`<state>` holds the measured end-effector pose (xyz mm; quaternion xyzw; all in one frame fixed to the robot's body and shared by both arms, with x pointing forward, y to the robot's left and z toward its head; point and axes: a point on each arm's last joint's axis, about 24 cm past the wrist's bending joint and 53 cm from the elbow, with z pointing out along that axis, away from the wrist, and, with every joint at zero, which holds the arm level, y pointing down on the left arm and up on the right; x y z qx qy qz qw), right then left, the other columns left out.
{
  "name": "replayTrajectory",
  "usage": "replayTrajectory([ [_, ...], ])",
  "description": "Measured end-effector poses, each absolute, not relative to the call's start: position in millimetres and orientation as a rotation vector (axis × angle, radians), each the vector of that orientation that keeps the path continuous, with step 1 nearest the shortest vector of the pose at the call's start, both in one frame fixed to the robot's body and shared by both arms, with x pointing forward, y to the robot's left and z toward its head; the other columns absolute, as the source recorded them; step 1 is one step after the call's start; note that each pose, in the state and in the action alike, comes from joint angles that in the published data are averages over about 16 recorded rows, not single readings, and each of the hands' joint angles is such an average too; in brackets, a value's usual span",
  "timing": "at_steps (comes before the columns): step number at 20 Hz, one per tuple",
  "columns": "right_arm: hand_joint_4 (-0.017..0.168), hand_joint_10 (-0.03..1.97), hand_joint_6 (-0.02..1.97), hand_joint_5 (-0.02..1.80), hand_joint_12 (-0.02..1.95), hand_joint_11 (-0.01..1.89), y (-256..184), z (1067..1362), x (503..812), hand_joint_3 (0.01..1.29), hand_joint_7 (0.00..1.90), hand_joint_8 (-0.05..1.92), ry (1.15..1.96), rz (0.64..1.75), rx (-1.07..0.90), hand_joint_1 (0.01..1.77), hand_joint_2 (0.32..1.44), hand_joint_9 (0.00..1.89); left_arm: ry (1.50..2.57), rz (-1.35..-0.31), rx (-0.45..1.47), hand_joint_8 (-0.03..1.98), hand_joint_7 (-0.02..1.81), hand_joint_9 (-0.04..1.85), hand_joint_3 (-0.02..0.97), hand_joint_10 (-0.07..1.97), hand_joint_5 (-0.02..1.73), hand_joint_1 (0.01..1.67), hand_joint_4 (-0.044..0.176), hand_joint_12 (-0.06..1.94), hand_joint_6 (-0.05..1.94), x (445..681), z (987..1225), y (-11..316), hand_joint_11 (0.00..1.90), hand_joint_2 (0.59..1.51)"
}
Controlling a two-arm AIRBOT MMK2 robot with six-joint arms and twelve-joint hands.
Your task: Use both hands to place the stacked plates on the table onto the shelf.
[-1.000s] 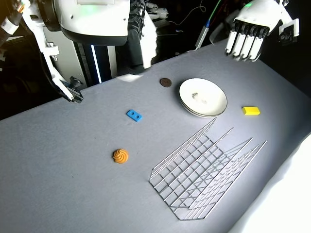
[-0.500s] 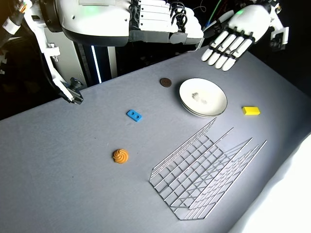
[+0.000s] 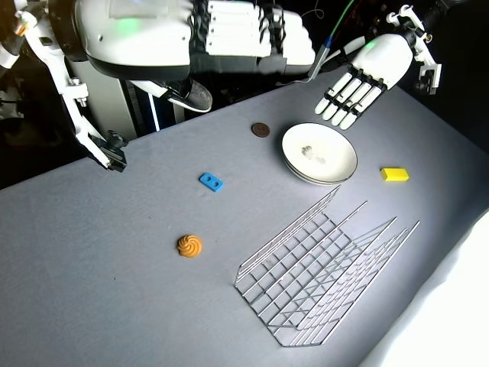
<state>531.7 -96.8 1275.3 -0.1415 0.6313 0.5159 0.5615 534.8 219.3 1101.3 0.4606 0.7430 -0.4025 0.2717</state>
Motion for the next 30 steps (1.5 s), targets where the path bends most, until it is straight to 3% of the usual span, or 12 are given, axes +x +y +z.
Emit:
replayTrajectory([
  [4,0.001,0.01,0.02,0.02,-0.01,0.02,-97.9,1270.1,532.6,0.02,0.02,0.01,1.477,1.191,-0.336,1.33,0.98,0.02,2.038,-1.066,1.256,-0.01,0.02,0.02,0.020,0.01,0.02,0.01,-0.003,-0.01,-0.01,531.6,1080.0,230.2,0.01,1.026],
  [13,0.001,0.01,0.02,0.02,-0.01,0.02,-86.3,1245.8,526.2,0.02,0.02,0.01,1.501,1.145,-0.416,1.35,1.00,0.02,2.118,-1.002,1.260,-0.02,0.02,0.02,0.019,0.01,0.02,0.02,-0.003,-0.02,-0.01,531.3,1040.8,248.4,0.01,1.029],
  [30,0.001,0.01,0.02,0.02,-0.01,0.02,-45.5,1202.3,505.1,0.02,0.02,0.01,1.506,1.115,-0.679,1.32,1.02,0.02,2.188,-0.889,1.207,-0.01,0.00,0.02,0.020,0.01,0.01,0.02,-0.002,-0.01,-0.01,551.5,1015.6,263.5,0.01,1.021],
])
